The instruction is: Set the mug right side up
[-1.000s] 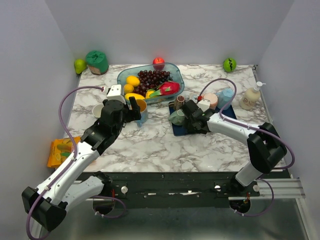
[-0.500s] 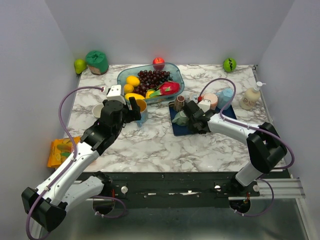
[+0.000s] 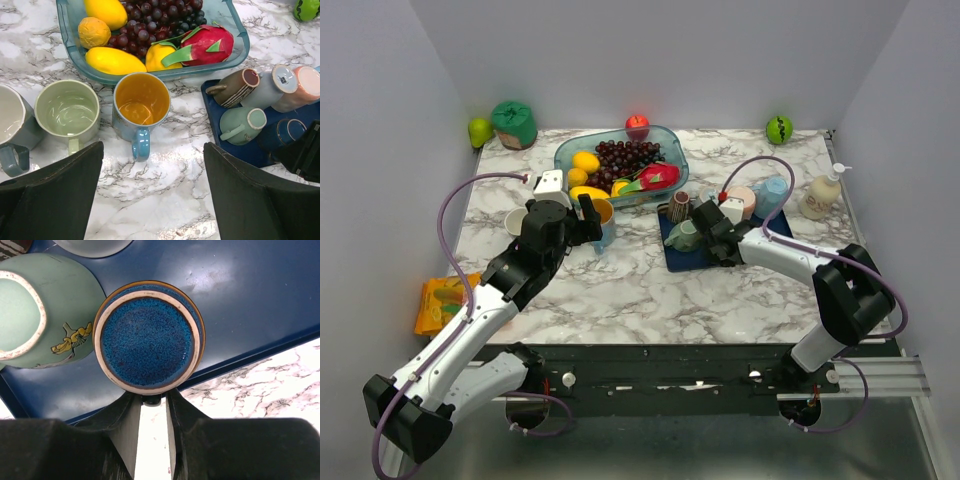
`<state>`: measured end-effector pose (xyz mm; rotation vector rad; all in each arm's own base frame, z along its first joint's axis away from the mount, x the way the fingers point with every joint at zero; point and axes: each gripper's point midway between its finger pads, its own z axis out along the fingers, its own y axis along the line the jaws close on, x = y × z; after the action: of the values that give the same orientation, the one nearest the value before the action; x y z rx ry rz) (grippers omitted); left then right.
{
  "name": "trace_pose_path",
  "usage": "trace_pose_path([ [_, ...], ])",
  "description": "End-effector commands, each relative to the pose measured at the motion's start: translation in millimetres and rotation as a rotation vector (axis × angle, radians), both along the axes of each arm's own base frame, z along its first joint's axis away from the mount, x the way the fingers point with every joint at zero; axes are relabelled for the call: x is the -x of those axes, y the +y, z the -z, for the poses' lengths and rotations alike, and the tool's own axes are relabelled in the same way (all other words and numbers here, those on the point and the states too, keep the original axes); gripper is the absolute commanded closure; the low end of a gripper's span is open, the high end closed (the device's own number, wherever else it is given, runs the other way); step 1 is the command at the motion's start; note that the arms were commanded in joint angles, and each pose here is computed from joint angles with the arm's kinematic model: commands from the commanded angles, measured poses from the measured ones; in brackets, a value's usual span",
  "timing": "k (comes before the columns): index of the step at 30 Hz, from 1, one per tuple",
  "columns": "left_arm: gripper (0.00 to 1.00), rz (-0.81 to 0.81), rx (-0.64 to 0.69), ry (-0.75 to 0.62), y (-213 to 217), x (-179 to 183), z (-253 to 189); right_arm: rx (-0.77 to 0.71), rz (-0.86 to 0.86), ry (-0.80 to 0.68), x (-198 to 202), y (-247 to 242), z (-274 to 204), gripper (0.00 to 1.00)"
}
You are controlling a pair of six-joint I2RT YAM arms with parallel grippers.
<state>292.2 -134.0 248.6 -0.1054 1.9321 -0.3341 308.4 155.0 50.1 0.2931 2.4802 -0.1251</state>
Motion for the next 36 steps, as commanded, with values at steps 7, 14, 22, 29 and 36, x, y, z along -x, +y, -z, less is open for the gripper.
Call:
trace_pose_path([
  [7, 0.11, 0.023, 0.021, -0.004, -3, 4, -1, 0.026, -0.066, -0.033, -12, 0, 6, 0.88],
  [14, 0.11, 0.072, 0.033, -0.012, -11, 6, -4, 0.004, -0.063, -0.048, -11, 0, -5, 0.99],
  [22, 0.10, 0.232, 0.102, -0.040, -41, 13, -17, -0.235, -0.125, -0.129, 13, 18, -80, 0.99],
  [29, 0.09, 0.422, 0.222, -0.103, -74, 27, -50, -0.569, -0.270, -0.291, 40, 51, -175, 0.99],
  [36, 0.09, 0.707, 0.450, -0.120, -118, 65, -95, -0.902, -0.469, -0.507, 60, 86, -288, 0.99],
])
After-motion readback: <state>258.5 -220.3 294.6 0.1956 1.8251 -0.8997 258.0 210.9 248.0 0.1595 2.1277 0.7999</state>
